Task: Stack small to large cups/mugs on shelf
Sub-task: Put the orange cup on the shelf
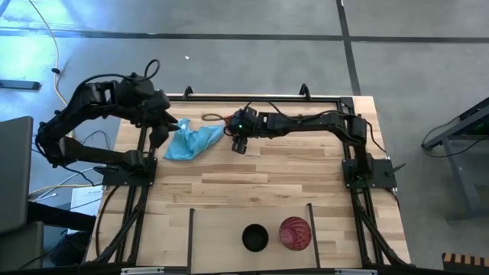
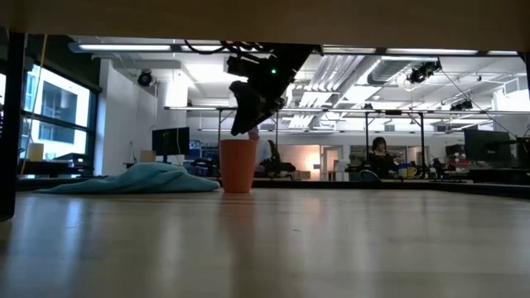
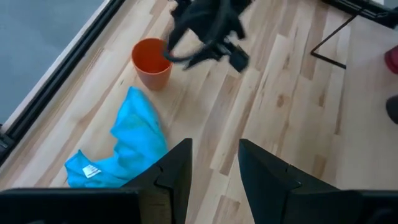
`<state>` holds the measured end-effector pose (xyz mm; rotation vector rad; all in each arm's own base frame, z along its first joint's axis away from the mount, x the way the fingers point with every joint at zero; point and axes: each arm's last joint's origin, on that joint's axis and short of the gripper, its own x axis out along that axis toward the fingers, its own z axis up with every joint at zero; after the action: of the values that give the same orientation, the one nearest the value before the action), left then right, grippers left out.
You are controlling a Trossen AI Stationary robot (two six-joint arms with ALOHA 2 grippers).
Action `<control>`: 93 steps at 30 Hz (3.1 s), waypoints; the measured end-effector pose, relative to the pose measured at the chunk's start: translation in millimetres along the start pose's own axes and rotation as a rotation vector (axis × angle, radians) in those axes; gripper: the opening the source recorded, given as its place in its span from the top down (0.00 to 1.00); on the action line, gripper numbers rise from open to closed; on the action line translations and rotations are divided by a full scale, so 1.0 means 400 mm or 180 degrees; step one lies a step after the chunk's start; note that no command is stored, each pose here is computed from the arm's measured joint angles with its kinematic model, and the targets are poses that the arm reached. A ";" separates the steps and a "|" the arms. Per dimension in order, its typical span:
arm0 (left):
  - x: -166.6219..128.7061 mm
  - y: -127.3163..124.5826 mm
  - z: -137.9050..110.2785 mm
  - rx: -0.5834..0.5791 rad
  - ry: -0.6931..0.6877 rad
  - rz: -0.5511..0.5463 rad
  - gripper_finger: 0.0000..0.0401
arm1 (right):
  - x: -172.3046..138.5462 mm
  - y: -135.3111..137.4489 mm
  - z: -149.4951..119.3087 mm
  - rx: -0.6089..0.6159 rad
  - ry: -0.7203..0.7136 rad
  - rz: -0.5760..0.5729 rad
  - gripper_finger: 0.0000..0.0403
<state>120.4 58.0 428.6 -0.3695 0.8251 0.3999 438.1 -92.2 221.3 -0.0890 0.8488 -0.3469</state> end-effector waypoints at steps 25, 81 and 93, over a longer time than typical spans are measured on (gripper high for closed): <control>-0.005 -0.002 -0.004 -0.0029 -0.0009 -0.0072 0.71 | 0.063 -0.005 0.066 -0.0191 0.0654 0.0353 0.65; -0.005 -0.002 -0.003 -0.0034 -0.0009 -0.0103 0.71 | 0.043 -0.032 0.058 -0.0056 0.0933 0.0664 0.98; -0.005 -0.004 -0.004 -0.0033 -0.0002 -0.0153 0.71 | 0.036 -0.015 0.049 -0.0056 0.1072 0.0775 1.00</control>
<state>119.0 55.7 429.4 -0.3980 0.8122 0.3596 459.8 -103.8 225.3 0.0588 1.1830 -0.1256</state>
